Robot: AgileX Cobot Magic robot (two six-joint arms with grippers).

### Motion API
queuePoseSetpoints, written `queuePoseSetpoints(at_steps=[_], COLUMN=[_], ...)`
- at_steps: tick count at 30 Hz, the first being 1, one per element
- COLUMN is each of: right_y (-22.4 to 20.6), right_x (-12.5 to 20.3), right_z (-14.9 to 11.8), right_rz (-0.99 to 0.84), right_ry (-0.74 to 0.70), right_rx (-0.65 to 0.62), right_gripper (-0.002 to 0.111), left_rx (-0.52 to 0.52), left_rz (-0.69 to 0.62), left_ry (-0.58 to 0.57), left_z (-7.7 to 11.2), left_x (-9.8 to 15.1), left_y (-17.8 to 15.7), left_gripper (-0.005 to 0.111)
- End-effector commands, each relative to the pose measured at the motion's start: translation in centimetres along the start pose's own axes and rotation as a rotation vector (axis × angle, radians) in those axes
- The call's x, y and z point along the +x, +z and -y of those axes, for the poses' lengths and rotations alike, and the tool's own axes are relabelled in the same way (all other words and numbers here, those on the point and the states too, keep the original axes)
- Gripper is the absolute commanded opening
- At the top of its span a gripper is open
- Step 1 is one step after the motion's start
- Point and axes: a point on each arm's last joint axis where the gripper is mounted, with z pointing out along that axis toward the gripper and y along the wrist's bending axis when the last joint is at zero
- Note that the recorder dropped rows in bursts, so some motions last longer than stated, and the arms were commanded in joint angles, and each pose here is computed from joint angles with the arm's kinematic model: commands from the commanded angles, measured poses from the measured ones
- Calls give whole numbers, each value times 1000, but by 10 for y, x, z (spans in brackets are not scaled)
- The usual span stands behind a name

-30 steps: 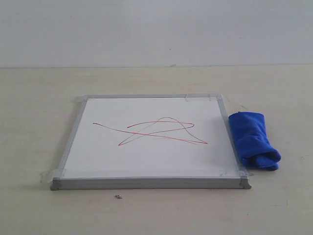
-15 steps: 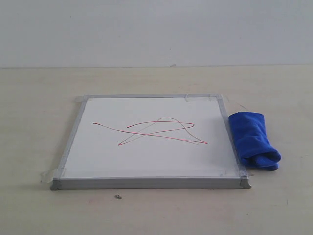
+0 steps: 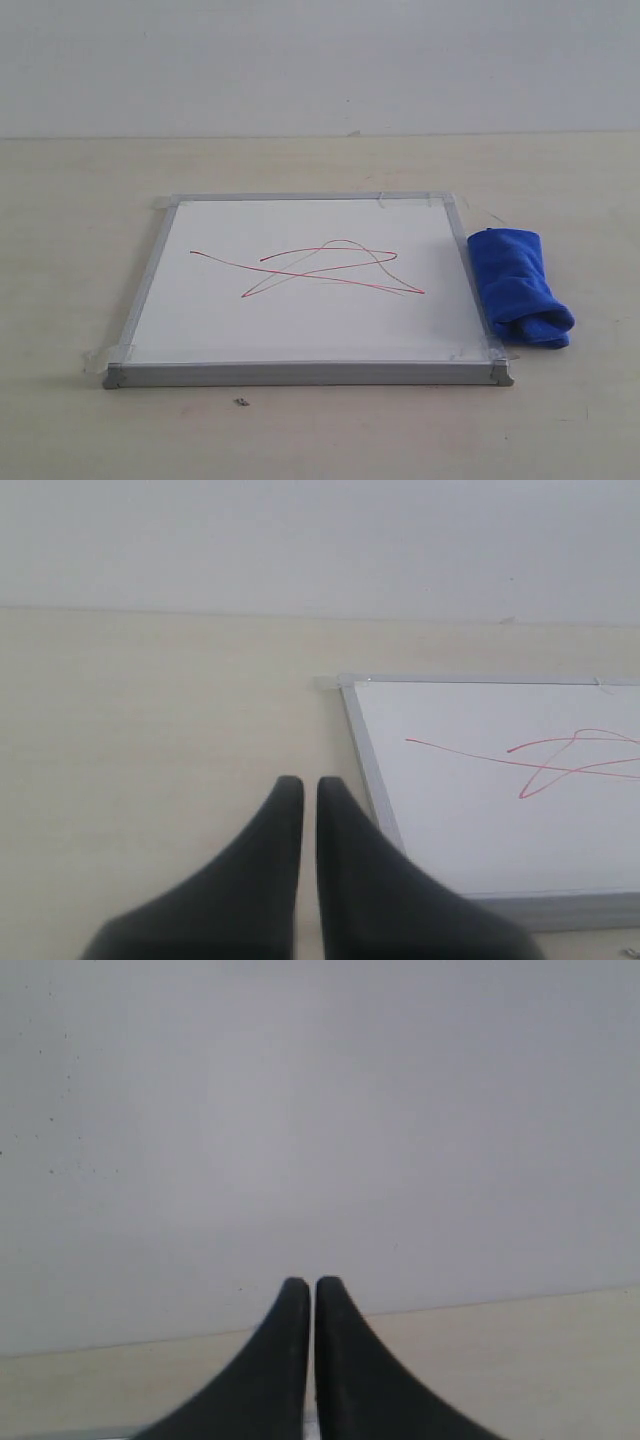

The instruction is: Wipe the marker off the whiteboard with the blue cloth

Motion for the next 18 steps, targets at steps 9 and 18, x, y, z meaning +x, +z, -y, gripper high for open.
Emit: queuePoseSetpoints(at_steps=[9, 18], right_y=[66, 142], right_x=[-1, -13], right_z=[0, -4], right_rz=[-429, -849], right_ry=[-96, -162], right_rx=[72, 106], right_gripper=[0, 0], left_rx=[-3, -3], left_rz=[8, 8], left_ry=[2, 2], left_z=[0, 0], left_x=[0, 0], left_y=[0, 0], left_gripper=[5, 5])
